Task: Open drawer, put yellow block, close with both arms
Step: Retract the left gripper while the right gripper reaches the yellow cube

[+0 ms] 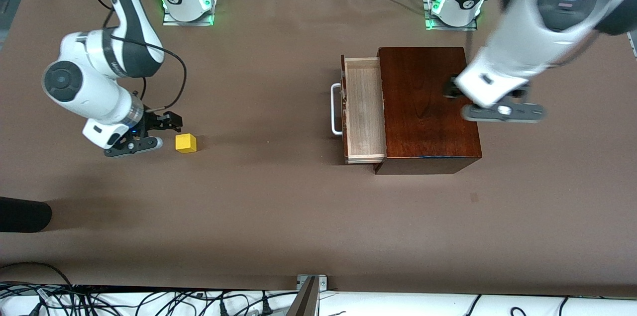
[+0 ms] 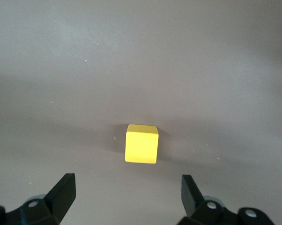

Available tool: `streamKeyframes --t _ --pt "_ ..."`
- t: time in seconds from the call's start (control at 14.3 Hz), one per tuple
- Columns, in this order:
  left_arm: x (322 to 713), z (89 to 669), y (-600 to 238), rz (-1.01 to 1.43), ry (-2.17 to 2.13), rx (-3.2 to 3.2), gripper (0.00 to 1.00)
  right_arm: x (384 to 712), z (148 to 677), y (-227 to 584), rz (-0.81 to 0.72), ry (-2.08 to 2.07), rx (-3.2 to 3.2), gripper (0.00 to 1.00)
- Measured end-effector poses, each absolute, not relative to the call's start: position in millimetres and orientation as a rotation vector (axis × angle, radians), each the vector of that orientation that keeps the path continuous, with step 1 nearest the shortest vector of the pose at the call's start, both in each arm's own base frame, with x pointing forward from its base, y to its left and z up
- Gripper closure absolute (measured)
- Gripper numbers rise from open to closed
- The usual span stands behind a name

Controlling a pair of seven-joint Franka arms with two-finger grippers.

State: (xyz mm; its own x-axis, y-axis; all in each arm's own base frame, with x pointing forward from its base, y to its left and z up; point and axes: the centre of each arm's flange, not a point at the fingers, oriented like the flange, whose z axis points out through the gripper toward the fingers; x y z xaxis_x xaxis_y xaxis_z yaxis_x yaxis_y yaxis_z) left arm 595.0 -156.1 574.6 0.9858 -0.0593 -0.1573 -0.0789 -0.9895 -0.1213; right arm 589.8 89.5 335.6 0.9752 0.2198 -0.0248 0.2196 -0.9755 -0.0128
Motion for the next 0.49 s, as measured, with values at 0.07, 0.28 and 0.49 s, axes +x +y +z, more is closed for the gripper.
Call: streamKeyframes --t 0.07,0.28,0.49 --pt "598.4 578.6 -136.8 0.247 0.124 -3.011 0.0 583.9 319.7 88.2 0.018 -0.344 -3.113 0.0" --pt "599.9 589.4 -107.6 0.284 0.169 -3.033 0.0 567.8 278.1 84.6 0.003 -0.337 -3.117 0.0" --pt "599.4 596.2 -86.1 0.292 0.228 -3.044 0.0 564.0 252.5 83.3 0.02 -0.315 -3.115 0.0"
